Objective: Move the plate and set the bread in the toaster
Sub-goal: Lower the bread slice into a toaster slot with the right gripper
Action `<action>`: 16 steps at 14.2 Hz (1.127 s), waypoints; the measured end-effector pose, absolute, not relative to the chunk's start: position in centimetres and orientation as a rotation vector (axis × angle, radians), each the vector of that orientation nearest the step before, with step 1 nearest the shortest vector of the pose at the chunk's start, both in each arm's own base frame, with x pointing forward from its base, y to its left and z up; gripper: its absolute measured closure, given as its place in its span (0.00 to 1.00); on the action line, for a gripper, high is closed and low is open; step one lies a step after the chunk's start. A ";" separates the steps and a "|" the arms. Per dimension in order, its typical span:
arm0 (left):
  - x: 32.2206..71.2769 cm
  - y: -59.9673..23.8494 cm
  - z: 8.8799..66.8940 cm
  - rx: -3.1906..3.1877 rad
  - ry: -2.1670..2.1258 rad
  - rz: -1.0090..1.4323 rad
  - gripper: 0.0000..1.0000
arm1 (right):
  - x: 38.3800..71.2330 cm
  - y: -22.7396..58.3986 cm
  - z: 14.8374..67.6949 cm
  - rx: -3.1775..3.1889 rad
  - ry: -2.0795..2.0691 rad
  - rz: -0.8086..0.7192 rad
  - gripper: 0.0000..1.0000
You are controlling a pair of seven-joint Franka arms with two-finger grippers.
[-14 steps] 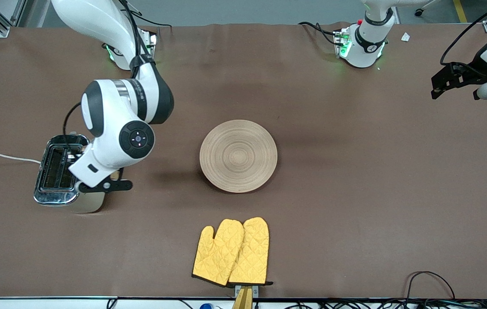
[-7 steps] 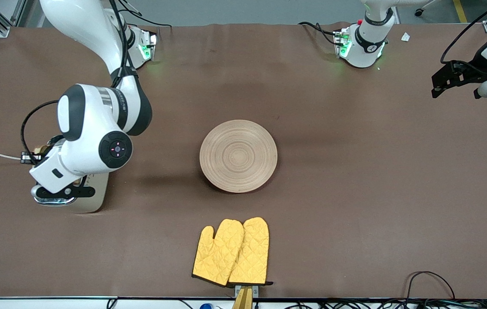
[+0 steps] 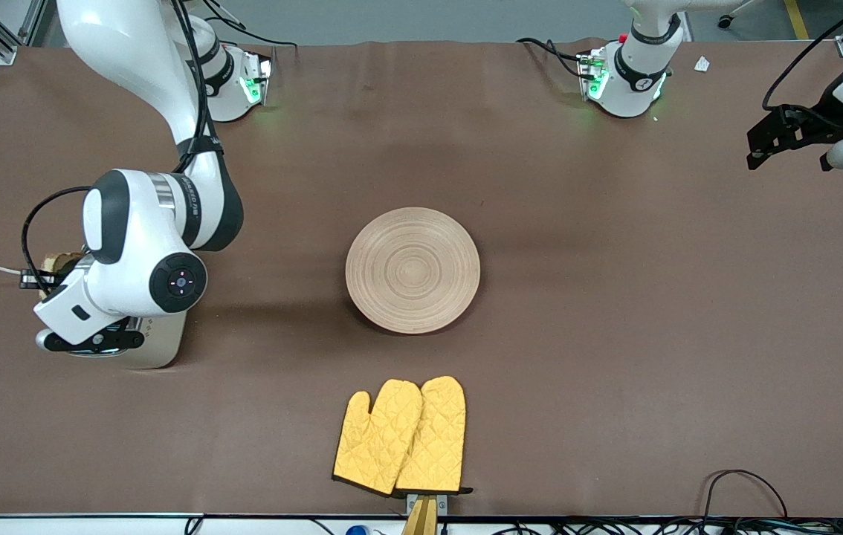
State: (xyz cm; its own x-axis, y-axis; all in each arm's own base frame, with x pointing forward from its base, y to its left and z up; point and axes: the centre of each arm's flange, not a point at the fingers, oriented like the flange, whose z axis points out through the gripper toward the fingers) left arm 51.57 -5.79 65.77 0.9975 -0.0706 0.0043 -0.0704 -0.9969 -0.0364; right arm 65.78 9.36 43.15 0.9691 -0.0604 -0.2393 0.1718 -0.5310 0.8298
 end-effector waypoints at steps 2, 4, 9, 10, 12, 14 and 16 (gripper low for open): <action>51.6 -5.8 65.8 -3.103 0.110 -0.007 0.00 | 65.5 8.9 41.6 2.106 0.045 -0.281 0.97; 51.6 -5.8 65.7 -3.103 0.111 -0.004 0.00 | 65.2 8.7 40.5 2.101 0.012 -0.269 0.97; 51.6 -5.8 65.7 -3.103 0.111 -0.002 0.00 | 64.2 9.5 38.4 2.093 -0.075 -0.215 0.97; 51.6 -5.9 65.7 -3.103 0.112 -0.002 0.00 | 64.2 9.7 37.8 2.108 -0.089 -0.200 0.97; 51.6 -5.9 65.7 -3.103 0.112 -0.002 0.00 | 63.9 10.0 36.6 2.153 -0.140 -0.182 0.96; 51.6 -5.9 65.7 -3.103 0.112 -0.002 0.00 | 63.6 10.1 35.8 2.185 -0.202 -0.182 0.93; 51.6 -5.9 65.7 -3.103 0.112 -0.003 0.00 | 63.4 10.2 36.0 2.222 -0.239 -0.190 0.78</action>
